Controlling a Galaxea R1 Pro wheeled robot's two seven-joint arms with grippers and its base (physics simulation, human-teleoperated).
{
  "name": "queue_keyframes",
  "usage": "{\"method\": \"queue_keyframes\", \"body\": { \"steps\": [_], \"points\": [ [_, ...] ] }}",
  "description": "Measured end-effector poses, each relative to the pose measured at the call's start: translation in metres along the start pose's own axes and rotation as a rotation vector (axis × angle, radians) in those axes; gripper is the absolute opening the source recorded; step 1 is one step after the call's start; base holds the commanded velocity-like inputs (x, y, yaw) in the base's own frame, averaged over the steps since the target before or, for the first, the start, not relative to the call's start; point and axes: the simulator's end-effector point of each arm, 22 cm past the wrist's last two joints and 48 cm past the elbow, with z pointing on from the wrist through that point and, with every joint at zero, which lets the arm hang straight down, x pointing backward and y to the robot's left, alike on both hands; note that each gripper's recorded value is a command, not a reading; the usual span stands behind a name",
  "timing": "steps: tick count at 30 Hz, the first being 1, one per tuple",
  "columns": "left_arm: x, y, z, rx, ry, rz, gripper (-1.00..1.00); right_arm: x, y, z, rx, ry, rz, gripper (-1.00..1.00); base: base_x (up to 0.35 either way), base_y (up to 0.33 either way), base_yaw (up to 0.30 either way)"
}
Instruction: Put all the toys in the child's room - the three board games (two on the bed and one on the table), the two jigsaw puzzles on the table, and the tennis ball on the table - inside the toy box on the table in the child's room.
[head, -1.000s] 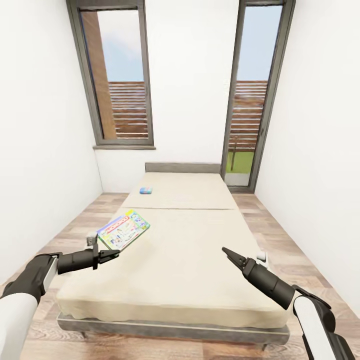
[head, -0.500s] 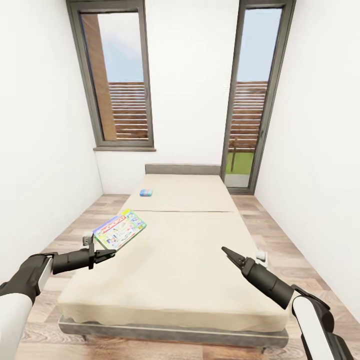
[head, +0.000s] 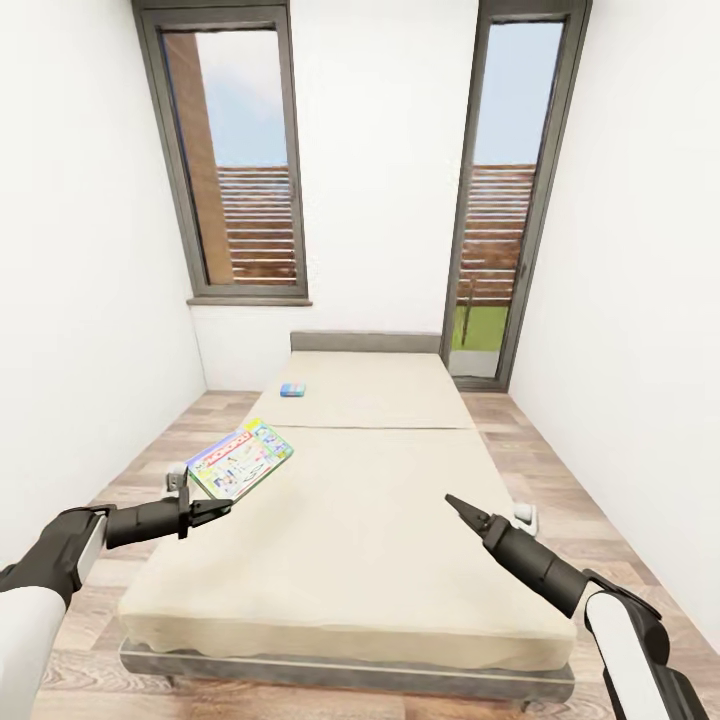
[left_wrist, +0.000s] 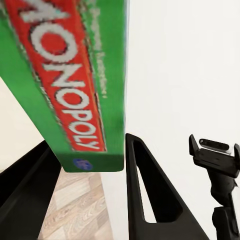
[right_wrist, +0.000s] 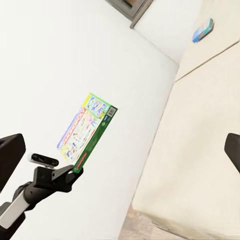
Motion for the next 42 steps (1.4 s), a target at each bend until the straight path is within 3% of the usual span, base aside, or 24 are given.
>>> {"method": "queue_keyframes", "body": {
  "steps": [42],
  "points": [
    [-0.027,-0.062,-0.012,-0.001,0.003,0.001,-1.00,-0.046,0.056,0.001,0.002,-0.027,-0.006,1.00,0.000,0.000,0.019]
  ]
}}
